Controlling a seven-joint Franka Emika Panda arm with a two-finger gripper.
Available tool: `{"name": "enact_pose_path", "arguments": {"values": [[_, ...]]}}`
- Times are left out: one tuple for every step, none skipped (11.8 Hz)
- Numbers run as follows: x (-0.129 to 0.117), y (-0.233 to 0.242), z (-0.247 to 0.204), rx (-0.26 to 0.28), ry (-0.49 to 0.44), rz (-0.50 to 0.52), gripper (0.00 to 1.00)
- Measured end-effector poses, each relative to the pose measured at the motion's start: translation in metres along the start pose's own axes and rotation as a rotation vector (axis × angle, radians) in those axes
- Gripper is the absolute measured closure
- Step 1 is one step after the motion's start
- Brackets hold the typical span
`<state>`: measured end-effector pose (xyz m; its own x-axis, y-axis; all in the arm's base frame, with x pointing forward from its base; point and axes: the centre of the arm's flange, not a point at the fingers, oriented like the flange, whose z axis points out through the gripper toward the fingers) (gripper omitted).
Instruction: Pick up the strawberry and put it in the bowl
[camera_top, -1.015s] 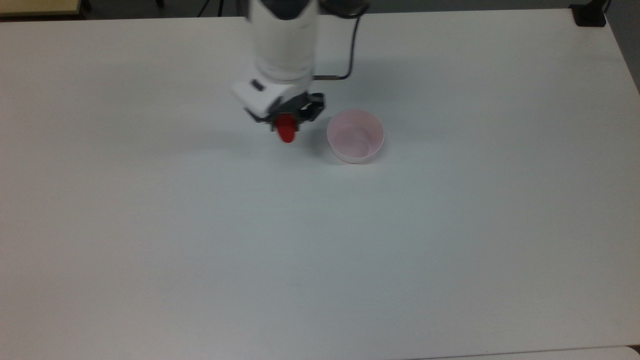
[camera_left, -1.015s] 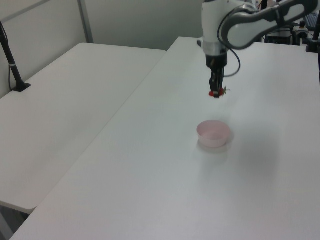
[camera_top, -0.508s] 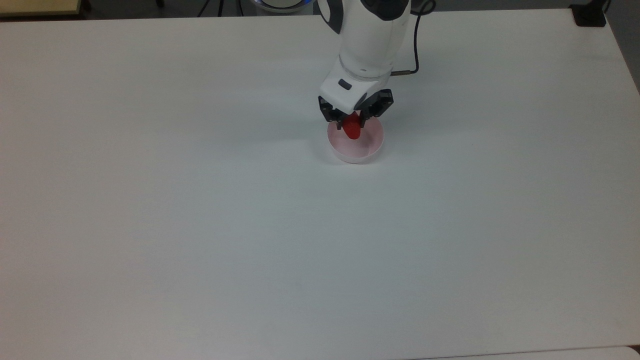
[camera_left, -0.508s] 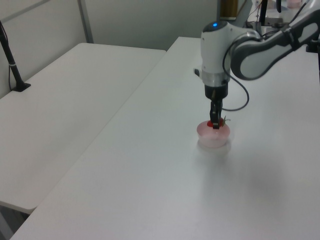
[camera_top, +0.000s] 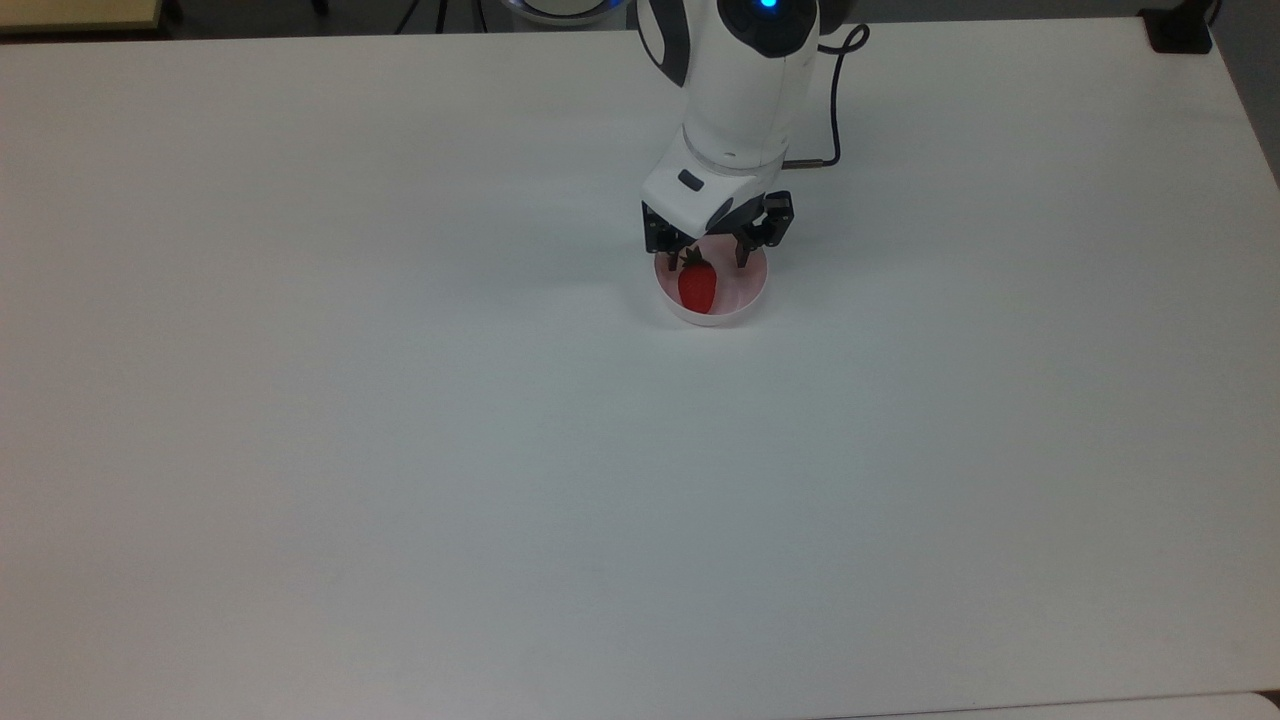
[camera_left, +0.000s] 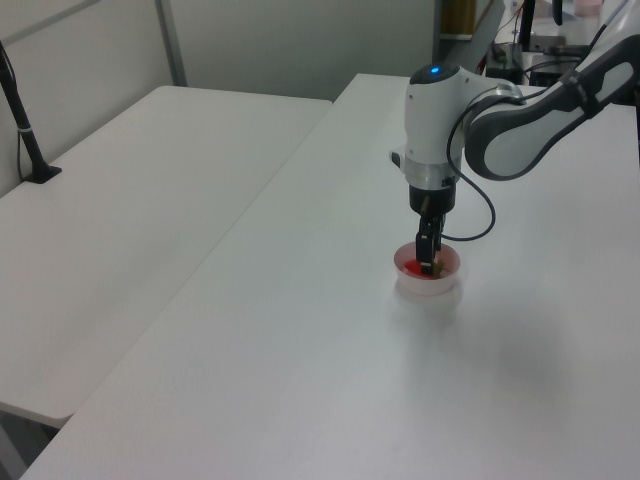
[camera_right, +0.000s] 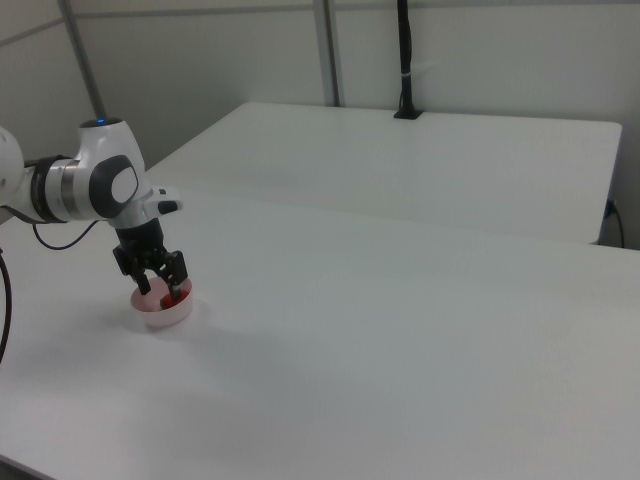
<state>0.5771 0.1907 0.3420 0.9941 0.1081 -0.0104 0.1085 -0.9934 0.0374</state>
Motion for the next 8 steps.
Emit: {"name": "enact_pose_path", "arguments": {"values": [[0.001, 0.004, -0.009, -0.004, -0.003, 0.01, 0.1], [0.004, 0.012, -0.03, -0.012, -0.018, 0.025, 0.0], [0.008, 0.025, -0.057, -0.02, -0.034, 0.047, 0.0], [0.01, 0.042, -0.087, -0.025, -0.036, 0.075, 0.0], [0.009, 0.059, -0.113, -0.026, -0.026, 0.098, 0.0], [0.004, 0.078, -0.136, -0.029, -0.017, 0.121, 0.0], [-0.003, 0.098, -0.155, -0.032, -0.013, 0.141, 0.0], [-0.014, 0.117, -0.173, -0.035, -0.015, 0.155, 0.0]]}}
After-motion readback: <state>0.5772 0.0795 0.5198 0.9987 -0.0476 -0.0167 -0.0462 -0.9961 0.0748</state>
